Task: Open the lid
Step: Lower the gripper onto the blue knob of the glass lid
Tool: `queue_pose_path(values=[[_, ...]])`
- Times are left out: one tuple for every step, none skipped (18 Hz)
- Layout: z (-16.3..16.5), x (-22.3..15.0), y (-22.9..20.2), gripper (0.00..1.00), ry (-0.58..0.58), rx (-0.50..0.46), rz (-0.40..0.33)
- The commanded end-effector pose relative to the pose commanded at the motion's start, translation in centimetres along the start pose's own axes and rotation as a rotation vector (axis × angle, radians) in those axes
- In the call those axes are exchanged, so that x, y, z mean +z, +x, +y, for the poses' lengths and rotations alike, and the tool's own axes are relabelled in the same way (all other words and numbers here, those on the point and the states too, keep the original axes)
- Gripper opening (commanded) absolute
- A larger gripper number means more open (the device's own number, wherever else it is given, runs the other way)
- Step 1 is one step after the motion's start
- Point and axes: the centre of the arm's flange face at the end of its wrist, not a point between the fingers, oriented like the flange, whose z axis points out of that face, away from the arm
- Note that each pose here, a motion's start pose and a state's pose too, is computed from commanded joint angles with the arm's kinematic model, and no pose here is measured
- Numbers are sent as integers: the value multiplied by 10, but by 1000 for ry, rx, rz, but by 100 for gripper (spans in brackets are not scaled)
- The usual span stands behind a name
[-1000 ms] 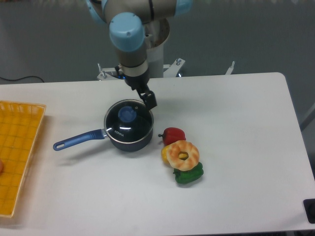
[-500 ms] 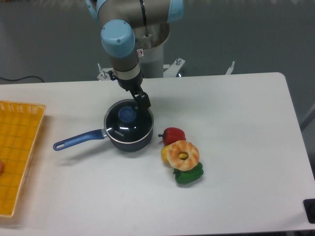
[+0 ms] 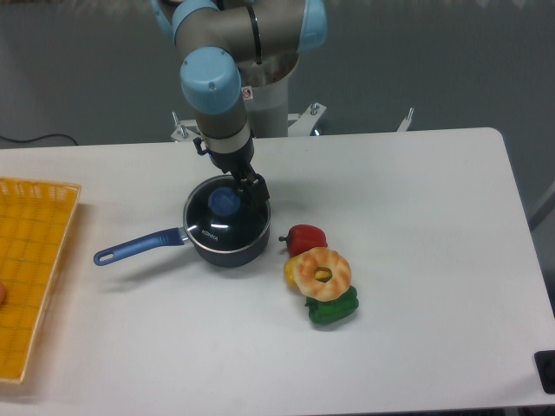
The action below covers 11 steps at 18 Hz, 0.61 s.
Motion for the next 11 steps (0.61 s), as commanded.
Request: queue_pose_path(values=[[-1,1,1,100,0,-8,0],[-2,3,1,100,0,-9,0],[-3,6,-1,100,0,-9,0],[-6,6,0,100,5,-5,-7],[-9,7,1,100,7,-10,-10],[-11,8,2,100,7,-16,-10],[-11,10,1,100,4,-22,-7],[-12,11,1,100,3,-22,-3],[-12,12,1,100,3,-22,-2],[-12,12,1,100,3,-22,-2],[-12,12,1,100,1,-23,-3]])
